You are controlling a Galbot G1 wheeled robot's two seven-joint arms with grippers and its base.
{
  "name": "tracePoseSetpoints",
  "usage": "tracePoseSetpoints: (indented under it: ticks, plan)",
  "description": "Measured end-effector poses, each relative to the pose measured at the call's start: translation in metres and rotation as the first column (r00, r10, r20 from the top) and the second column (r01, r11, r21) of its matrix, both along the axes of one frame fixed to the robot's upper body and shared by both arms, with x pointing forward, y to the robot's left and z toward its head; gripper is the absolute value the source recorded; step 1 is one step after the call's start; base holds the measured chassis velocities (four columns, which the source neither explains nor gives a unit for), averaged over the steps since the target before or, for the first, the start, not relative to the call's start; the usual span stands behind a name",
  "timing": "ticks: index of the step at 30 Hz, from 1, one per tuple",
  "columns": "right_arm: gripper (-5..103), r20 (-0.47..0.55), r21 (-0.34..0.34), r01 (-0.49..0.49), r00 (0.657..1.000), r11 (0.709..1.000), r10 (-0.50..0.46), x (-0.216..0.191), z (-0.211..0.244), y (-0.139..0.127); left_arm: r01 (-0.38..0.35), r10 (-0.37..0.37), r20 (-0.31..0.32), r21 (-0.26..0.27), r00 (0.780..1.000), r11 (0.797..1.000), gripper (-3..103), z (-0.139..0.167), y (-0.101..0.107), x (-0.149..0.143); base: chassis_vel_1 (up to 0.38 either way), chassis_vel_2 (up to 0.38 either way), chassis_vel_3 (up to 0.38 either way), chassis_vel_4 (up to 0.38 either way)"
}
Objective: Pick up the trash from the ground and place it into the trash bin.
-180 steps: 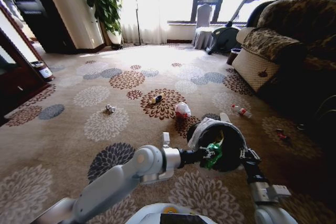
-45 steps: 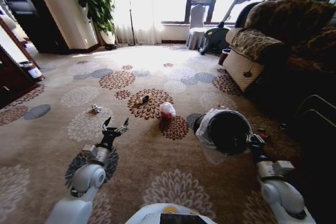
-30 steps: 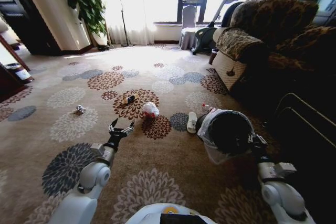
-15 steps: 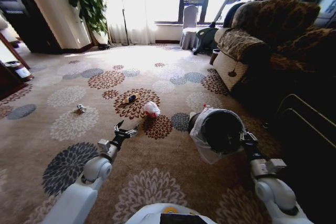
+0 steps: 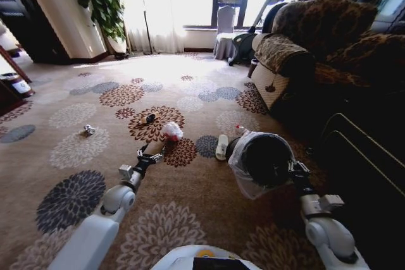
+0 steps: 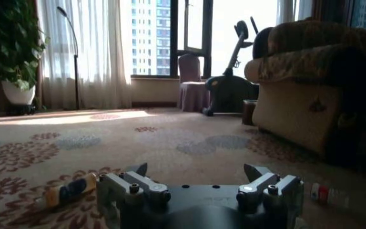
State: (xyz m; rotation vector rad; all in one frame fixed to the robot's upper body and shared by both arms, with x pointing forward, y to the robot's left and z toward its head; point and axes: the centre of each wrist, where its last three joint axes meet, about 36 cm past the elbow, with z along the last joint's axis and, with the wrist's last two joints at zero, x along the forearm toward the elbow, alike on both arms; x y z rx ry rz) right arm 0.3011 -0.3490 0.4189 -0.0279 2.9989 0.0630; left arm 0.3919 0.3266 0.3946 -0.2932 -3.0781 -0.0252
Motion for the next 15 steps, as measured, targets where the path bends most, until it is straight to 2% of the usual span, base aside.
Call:
tracePoseSetpoints:
  ticks: [4, 10, 11, 15]
  plan:
    - [0, 0.000, -0.003, 0.004, 1.000, 1.000, -0.004, -0.003, 0.001, -0.002, 0.014, -0.013, -0.007, 0.035, 1.000, 0.999, 100, 0.002, -0.001, 0.006, -0.055, -0.041, 0.047, 0.043]
    - [0, -0.012, -0.002, 0.013, 1.000, 1.000, -0.013, -0.011, 0.000, -0.002, 0.036, -0.036, -0.021, 0.028, 0.999, 0.999, 95, 0.002, -0.003, 0.010, 0.018, 0.012, -0.014, -0.015]
    - [0, -0.018, -0.006, 0.017, 1.000, 1.000, -0.017, -0.013, -0.001, -0.003, 0.047, -0.046, -0.026, 0.029, 0.999, 0.998, 98, 0.000, -0.002, 0.010, 0.000, 0.000, 0.000, 0.000]
    - [0, -0.025, -0.014, 0.028, 0.999, 1.000, -0.028, -0.016, -0.002, -0.005, 0.056, -0.055, -0.033, 0.030, 0.998, 0.998, 99, -0.001, -0.001, 0.012, -0.035, -0.039, -0.018, -0.020]
